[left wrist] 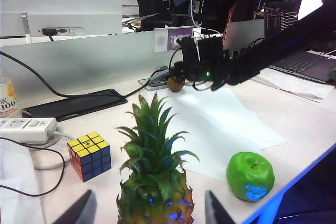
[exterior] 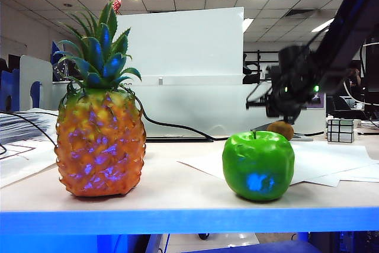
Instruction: Arrange all the fruits from large to small from left to right in a row.
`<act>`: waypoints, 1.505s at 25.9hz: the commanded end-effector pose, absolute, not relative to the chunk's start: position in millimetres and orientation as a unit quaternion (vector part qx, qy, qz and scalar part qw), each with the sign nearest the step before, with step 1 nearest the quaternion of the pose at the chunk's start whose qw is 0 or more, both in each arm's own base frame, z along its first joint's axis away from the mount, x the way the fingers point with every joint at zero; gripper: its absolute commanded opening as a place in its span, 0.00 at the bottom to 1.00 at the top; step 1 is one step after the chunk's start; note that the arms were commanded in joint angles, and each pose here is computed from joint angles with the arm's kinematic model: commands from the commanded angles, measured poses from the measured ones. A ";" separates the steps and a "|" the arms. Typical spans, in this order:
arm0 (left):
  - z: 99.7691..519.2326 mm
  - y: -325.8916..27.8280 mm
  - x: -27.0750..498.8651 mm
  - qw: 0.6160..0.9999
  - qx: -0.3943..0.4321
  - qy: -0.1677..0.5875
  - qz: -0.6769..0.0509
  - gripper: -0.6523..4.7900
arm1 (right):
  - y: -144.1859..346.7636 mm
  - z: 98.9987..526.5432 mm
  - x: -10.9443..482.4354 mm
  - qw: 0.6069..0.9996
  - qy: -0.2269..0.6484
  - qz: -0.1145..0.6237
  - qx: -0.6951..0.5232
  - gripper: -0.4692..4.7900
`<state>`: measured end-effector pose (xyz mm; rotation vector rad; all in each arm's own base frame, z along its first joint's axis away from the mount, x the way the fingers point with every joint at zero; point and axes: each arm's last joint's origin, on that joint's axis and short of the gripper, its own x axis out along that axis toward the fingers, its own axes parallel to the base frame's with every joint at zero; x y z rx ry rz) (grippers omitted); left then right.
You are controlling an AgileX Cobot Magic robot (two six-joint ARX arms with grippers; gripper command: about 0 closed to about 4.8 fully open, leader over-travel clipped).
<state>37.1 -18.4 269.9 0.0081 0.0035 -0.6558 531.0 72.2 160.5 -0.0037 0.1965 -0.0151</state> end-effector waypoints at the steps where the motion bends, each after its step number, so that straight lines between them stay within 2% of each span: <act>1: 271.6 -18.4 37.3 0.947 0.009 -0.007 -0.322 0.62 | 72.0 201.1 526.3 0.999 0.054 -0.006 0.006 0.08; 14: 271.7 -18.4 37.6 0.947 0.009 -0.010 -0.322 0.62 | 66.1 294.2 494.4 1.000 0.022 -0.002 0.002 0.08; 23: 272.0 -18.4 37.5 0.946 0.010 -0.011 -0.322 0.62 | 59.1 363.8 443.3 0.993 0.065 0.095 -0.005 0.08; 27: 272.0 -18.6 37.4 0.945 0.010 -0.011 -0.326 0.62 | 49.6 395.7 411.1 0.990 0.082 0.116 -0.004 0.08; 28: 272.1 -18.8 37.3 0.944 0.010 -0.012 -0.330 0.62 | 45.0 404.8 400.9 0.989 0.086 0.117 -0.004 0.12; 29: 272.2 -18.9 37.1 0.943 0.010 -0.012 -0.333 0.62 | 40.8 411.6 392.7 0.989 0.090 0.117 -0.004 0.21; 30: 272.4 -19.0 37.0 0.942 0.010 -0.013 -0.335 0.62 | 38.5 417.6 384.5 0.989 0.094 0.116 -0.003 0.35; 31: 272.4 -19.1 36.9 0.941 0.010 -0.013 -0.338 0.62 | 37.0 424.3 375.0 0.988 0.098 0.116 -0.004 0.58; 33: 272.6 -19.4 36.7 0.939 0.011 -0.015 -0.343 0.62 | 32.0 434.3 359.7 0.988 0.106 0.113 -0.004 0.93; 34: 272.6 -19.4 36.6 0.939 0.011 -0.015 -0.343 0.62 | 29.5 436.6 354.7 0.987 0.111 0.114 -0.003 0.99; 39: 272.6 -19.4 36.6 0.939 0.011 -0.014 -0.343 0.62 | 27.2 433.5 340.0 0.978 0.174 0.106 0.032 1.00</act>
